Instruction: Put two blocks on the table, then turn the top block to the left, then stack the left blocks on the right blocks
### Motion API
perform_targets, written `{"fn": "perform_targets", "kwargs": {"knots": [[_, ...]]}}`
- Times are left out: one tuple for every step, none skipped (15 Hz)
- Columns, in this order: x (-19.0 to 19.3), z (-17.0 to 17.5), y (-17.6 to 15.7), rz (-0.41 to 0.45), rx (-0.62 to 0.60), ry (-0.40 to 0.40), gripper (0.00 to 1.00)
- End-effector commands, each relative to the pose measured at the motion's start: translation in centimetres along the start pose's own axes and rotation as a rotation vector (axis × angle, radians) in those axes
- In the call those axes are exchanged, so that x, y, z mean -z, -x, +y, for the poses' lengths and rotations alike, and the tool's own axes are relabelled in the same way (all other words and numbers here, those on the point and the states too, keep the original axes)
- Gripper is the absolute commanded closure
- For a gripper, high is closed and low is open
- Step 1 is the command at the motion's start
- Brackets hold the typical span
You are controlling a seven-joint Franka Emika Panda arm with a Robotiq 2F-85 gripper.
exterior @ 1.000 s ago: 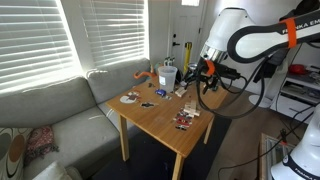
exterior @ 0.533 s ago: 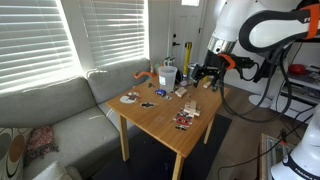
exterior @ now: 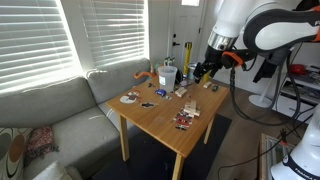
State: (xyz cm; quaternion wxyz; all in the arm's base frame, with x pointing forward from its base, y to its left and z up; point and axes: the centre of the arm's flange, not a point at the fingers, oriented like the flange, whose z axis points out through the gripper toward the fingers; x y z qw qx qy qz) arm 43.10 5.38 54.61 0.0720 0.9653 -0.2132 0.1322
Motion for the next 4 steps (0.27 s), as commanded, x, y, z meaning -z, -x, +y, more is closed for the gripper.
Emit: {"fn": "perform_targets", "kwargs": {"knots": [[-0.07, -0.02, 0.02, -0.001, 0.0, 0.001, 0.0], [-0.14, 0.01, 0.01, -0.003, 0.0, 0.002, 0.0], [-0.19, 0.03, 0.0, -0.003, -0.001, 0.002, 0.0], [-0.2, 0.03, 0.0, -0.004, -0.001, 0.002, 0.0]]}}
